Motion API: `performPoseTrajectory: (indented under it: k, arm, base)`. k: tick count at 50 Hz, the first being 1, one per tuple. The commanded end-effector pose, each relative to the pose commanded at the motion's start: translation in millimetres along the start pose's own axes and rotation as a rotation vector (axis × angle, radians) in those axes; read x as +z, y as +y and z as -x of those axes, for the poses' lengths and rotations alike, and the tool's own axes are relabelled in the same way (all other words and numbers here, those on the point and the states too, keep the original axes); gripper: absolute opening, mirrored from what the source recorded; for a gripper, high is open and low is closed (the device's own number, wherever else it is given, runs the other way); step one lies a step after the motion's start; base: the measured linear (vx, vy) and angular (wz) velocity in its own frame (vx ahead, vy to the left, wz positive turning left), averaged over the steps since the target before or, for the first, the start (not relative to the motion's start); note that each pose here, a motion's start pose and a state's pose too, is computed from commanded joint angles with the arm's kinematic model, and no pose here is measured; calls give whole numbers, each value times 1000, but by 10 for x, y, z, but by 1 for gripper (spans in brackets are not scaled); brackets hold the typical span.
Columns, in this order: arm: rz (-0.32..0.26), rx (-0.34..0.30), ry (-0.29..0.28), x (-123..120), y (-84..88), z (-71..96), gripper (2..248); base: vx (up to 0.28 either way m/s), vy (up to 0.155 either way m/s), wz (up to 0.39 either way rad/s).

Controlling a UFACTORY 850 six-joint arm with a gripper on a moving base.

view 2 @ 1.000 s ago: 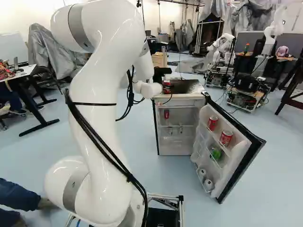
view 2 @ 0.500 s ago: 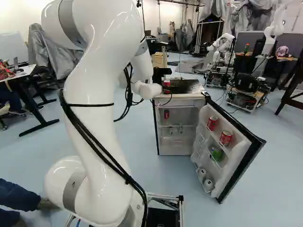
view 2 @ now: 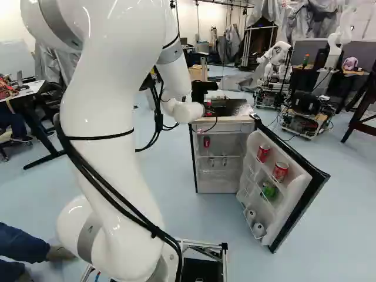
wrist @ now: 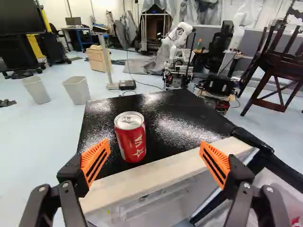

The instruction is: Grab a drink from the fridge

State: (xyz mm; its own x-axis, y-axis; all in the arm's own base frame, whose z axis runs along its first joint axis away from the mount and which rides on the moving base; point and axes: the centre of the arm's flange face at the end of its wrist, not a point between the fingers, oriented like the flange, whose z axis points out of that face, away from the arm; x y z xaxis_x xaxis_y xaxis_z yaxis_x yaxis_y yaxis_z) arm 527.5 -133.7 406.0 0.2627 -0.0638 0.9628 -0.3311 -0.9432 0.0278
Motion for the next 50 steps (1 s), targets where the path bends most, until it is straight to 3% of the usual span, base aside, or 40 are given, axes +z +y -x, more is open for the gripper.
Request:
performPoseTrajectory:
  k: [25, 50]
  arm:
    - [217, 198, -56, -287, 539, -113, 247]
    - [295, 294, -138, -539, 941, -199, 247]
  base:
    - [0, 0, 0]
    - [0, 0, 0]
